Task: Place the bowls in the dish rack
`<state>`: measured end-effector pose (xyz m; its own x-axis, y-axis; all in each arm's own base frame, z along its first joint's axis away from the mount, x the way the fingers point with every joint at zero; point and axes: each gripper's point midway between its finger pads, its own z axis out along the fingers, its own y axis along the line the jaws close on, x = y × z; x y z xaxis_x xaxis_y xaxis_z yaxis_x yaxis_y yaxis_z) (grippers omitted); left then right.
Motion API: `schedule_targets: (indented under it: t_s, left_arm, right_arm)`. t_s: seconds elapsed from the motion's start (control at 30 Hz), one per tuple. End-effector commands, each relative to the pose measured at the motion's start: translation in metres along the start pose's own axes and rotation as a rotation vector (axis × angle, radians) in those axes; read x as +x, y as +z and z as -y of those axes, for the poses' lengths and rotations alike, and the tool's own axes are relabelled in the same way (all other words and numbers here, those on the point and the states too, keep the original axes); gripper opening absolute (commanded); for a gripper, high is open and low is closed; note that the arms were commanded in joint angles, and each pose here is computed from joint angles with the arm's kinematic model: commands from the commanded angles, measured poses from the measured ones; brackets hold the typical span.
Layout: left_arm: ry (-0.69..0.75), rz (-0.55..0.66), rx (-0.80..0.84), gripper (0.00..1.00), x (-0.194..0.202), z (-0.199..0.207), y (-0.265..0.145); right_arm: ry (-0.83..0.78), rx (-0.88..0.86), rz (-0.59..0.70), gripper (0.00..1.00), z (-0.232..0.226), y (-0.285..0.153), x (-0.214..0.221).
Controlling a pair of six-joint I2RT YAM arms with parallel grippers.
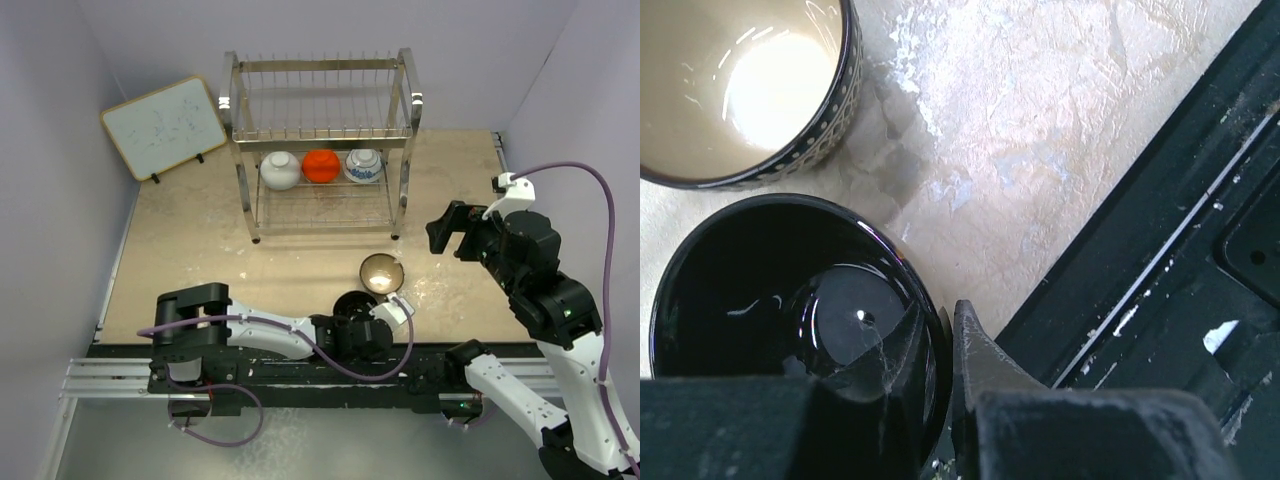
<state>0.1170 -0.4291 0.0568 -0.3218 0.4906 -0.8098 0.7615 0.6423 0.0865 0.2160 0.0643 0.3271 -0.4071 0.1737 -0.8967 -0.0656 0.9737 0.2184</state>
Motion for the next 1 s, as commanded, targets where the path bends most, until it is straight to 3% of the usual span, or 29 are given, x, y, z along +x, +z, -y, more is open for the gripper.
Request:
schedule_targets:
  t_s: [0.0, 0.23, 0.6, 0.97]
  left_arm:
    - [-0.077, 0.049, 0.021, 0.0, -0.023, 0.001, -0.019]
    - [-0.241, 0.133, 0.022, 0.0, -0.062, -0.028, -0.047]
    - [-0.495, 0.466, 0.138, 0.0, -0.166, -0.109, -0.097]
    - [-0.663, 0.745, 0.275, 0.0, -0.22, -0.167, -0.106]
  right_arm:
    - [0.022, 0.016, 0.037, 0.99, 0.003, -0.001, -0.007]
    - [0.025, 0.011, 0.044, 0.99, 0.001, 0.0, -0.009]
    - [0.026, -0.019, 0.052, 0.98, -0.007, 0.004, -0.016]
    - [0.012, -0.038, 0.063, 0.98, -0.013, 0.009, -0.024]
